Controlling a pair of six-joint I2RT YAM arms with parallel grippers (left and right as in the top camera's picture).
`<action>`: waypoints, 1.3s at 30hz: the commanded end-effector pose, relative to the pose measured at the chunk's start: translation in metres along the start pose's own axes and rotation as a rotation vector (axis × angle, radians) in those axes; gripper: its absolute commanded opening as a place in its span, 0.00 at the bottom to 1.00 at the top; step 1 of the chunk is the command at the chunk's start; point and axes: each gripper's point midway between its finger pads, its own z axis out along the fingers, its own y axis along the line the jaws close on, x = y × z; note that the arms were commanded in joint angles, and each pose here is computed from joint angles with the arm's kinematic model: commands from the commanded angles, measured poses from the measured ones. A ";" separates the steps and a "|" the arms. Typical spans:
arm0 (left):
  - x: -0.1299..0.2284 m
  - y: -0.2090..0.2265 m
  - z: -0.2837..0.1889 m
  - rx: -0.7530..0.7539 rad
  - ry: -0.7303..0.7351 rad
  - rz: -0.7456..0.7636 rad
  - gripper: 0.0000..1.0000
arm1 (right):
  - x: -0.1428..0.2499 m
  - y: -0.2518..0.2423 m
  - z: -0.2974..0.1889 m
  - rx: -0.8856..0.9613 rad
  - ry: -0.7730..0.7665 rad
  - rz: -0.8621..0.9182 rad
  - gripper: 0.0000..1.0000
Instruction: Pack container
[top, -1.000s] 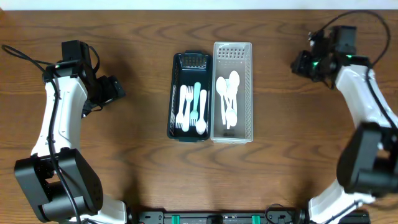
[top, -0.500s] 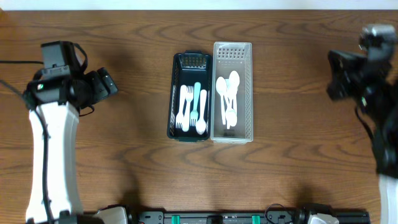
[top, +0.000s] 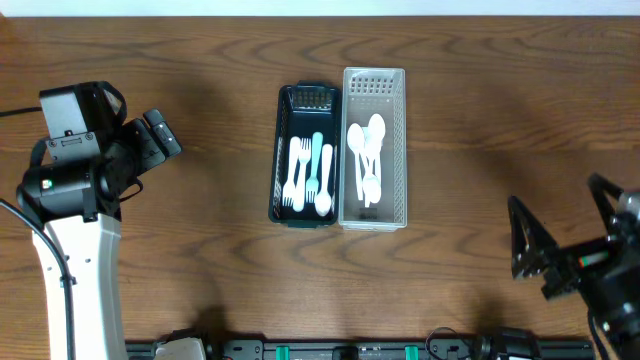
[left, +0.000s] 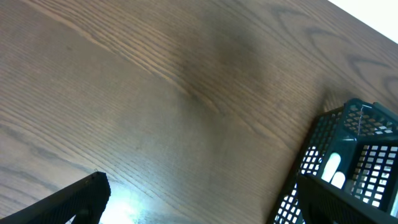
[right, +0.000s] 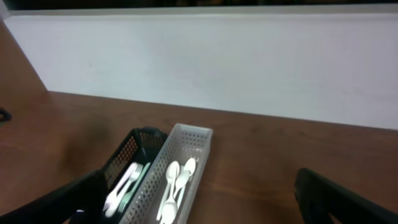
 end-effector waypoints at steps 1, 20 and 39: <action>0.001 0.004 0.002 -0.016 0.003 -0.008 0.98 | 0.007 0.002 -0.004 -0.005 0.021 -0.001 0.99; 0.001 0.004 0.002 -0.017 0.004 -0.008 0.98 | 0.072 -0.022 -0.015 0.145 0.272 -0.019 0.99; 0.001 0.004 0.002 -0.017 0.004 -0.008 0.98 | 0.216 -0.047 0.071 0.097 0.152 -0.211 0.99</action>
